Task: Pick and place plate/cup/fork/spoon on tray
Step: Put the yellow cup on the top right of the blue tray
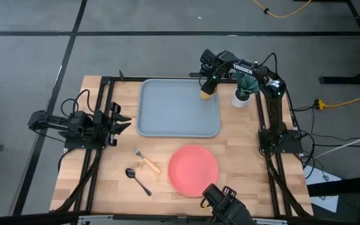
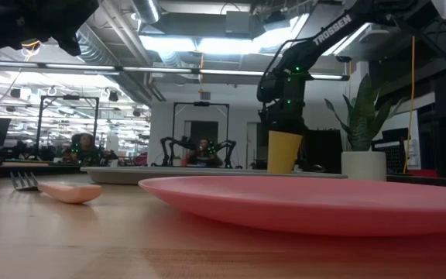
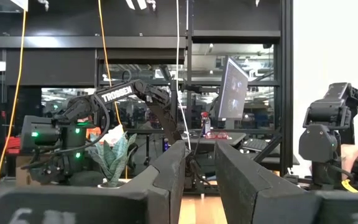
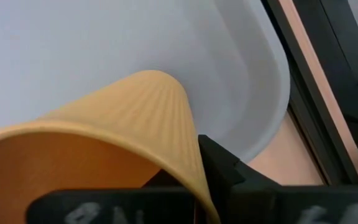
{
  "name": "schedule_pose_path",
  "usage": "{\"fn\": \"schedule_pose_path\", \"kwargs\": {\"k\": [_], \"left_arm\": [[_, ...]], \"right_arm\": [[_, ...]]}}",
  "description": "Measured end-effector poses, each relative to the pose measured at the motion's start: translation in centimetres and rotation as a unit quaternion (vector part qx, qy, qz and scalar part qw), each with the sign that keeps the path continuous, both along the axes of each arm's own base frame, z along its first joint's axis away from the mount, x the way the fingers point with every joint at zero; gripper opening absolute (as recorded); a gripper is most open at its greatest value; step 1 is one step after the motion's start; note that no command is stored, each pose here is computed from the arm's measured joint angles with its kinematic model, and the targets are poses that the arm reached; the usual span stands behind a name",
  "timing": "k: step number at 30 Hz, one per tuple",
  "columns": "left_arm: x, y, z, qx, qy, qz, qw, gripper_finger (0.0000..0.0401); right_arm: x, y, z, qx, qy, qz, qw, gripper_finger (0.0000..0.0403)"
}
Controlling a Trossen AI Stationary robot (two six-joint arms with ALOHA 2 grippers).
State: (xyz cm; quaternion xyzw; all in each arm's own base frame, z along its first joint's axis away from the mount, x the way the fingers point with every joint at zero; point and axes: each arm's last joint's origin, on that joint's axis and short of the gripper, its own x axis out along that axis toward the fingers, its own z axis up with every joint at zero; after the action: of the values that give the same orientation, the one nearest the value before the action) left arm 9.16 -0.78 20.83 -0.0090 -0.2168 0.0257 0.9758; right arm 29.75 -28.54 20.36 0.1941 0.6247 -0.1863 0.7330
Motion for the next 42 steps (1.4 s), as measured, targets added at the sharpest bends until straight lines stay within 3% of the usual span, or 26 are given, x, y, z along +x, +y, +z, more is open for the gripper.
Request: {"fn": "schedule_pose_path", "kwargs": {"k": [33, 36, 42], "left_arm": [[0.0, 0.0, 0.0, 0.000, 0.001, 0.000, 1.000, 0.0080], [0.0, 0.0, 0.0, 0.000, 0.001, 0.000, 1.000, 0.0080], [0.0, 0.0, 0.0, 0.000, 0.001, 0.000, 1.000, 0.0080]], "right_arm": [[0.2, 0.4, 0.0, 0.003, 0.011, -0.023, 1.000, 0.0029], [0.1, 0.6, 0.0, -0.025, 0.047, -0.024, 0.998, 0.0040], [0.4, 1.0, 0.0, -0.022, 0.050, -0.018, 0.998, 0.0076]]}}
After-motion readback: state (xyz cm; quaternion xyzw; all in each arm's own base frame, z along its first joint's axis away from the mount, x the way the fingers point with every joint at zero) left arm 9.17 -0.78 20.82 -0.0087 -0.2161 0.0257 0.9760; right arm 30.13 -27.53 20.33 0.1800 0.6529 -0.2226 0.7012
